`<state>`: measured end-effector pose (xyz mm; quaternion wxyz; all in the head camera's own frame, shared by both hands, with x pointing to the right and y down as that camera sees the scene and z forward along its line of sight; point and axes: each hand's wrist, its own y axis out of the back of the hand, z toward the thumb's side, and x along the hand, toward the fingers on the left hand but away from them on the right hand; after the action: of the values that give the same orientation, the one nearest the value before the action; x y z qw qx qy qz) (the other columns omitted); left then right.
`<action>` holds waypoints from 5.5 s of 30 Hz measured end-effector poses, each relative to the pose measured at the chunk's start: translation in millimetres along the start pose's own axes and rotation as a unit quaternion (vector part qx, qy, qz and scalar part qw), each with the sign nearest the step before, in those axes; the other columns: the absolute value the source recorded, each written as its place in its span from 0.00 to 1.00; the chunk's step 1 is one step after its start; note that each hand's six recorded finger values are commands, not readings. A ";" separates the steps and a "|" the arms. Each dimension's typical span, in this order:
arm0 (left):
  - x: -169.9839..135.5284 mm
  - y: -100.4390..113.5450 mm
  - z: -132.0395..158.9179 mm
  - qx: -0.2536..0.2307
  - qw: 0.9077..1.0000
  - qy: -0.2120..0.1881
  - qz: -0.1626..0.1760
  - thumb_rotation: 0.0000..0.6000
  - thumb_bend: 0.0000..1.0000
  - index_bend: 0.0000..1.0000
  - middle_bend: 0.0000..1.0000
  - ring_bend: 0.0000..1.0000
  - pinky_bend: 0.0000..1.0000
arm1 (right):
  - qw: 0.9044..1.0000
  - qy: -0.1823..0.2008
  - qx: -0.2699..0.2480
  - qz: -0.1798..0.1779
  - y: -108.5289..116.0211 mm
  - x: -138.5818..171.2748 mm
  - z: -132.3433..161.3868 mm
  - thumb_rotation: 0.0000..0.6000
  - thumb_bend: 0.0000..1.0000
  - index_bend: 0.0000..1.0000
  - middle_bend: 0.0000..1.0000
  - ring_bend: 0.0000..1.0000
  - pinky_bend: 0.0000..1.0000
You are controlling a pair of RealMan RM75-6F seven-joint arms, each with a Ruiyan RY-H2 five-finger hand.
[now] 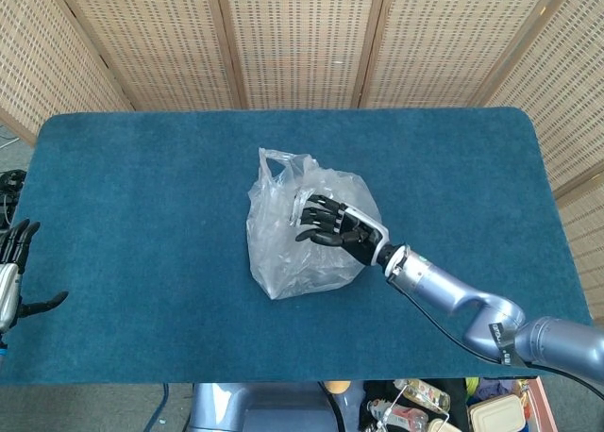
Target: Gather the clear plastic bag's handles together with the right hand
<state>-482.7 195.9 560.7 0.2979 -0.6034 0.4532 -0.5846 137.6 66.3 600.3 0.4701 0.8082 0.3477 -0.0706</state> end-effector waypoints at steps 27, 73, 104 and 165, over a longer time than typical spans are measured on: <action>0.2 0.2 0.5 -0.006 1.000 0.000 -0.002 1.00 0.07 0.00 0.00 0.00 0.00 | 0.998 0.061 -0.023 0.007 -0.1 -9.5 31.7 1.00 0.00 0.14 0.17 0.02 0.09; 1.7 -3.7 1.0 -0.003 1.000 0.001 -0.010 1.00 0.07 0.00 0.00 0.00 0.00 | 0.997 0.059 0.035 -0.022 1.1 8.6 42.4 1.00 0.00 0.20 0.29 0.19 0.23; 42.3 -17.0 39.9 -0.013 0.997 -0.056 -0.050 1.00 0.08 0.00 0.00 0.00 0.00 | 0.998 -0.011 0.029 0.048 6.4 19.2 50.6 1.00 0.00 0.44 0.58 0.46 0.42; 231.9 -98.2 345.0 0.010 0.965 -0.261 0.020 1.00 0.32 0.35 0.00 0.00 0.05 | 0.988 -0.062 0.125 0.061 10.5 50.8 58.8 1.00 0.02 0.45 0.58 0.46 0.42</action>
<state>-148.4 -30.0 701.1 0.4236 -0.7231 0.3655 -0.4050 194.7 40.6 553.2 0.3895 0.8744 0.2560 -0.1348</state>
